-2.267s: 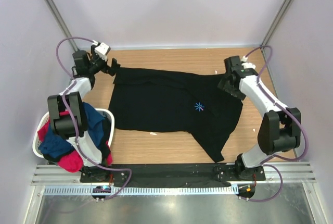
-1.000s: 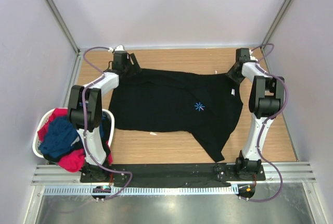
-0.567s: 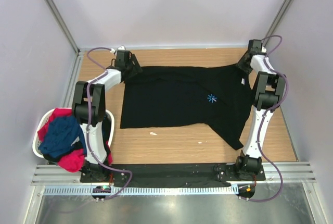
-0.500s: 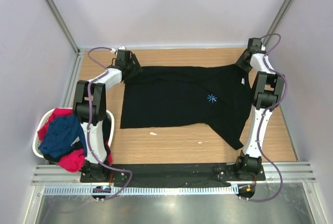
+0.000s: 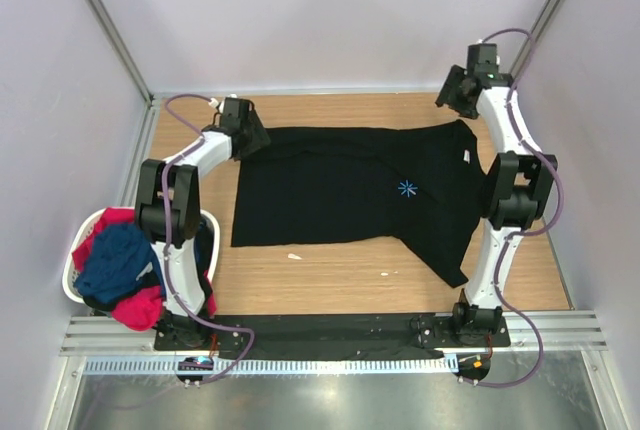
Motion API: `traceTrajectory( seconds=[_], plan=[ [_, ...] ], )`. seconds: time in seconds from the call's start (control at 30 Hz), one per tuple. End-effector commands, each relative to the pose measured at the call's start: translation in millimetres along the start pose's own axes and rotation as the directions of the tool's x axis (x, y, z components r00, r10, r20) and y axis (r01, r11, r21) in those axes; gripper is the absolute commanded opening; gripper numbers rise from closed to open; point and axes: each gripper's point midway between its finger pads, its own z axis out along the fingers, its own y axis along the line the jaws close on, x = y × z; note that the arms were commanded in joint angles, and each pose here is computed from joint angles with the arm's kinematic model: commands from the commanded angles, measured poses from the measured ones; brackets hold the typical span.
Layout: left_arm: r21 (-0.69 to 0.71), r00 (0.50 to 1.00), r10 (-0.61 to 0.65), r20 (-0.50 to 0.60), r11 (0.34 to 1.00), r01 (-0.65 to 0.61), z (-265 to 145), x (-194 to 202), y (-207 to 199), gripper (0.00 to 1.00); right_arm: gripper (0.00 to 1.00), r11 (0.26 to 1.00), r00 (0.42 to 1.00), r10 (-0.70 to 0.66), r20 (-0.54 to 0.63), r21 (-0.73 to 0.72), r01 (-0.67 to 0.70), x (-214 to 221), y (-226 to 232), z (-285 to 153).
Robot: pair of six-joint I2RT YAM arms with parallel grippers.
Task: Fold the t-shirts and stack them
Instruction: Fold the tshirt
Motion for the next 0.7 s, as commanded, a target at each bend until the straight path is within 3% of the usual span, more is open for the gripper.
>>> traceTrajectory(
  seconds=[0.0, 0.1, 0.3, 0.67],
  plan=[
    [0.022, 0.999, -0.021, 0.035, 1.0, 0.021, -19.3, -12.1, -8.2, 0.67, 0.65, 0.986, 0.988, -0.145, -0.046, -0.094, 0.14, 37.3, 52.7, -21.8],
    [0.007, 0.999, -0.031, 0.021, 1.0, 0.03, -19.2, -6.8, -3.4, 0.65, 0.59, 0.975, 0.973, -0.205, -0.105, -0.106, 0.194, 73.6, 72.2, -12.9],
    [0.008, 0.999, -0.03, 0.015, 1.0, 0.03, -23.0, -4.2, -2.0, 0.67, 0.57, 0.967, 0.952, -0.246, -0.18, -0.106, 0.23, 112.3, 75.1, 1.4],
    [0.011, 1.0, -0.005, 0.016, 1.0, 0.005, -26.7, -6.3, -0.9, 0.68, 0.54, 0.958, 0.929, -0.284, -0.238, -0.031, 0.285, 135.5, 53.5, 31.3]
  ],
)
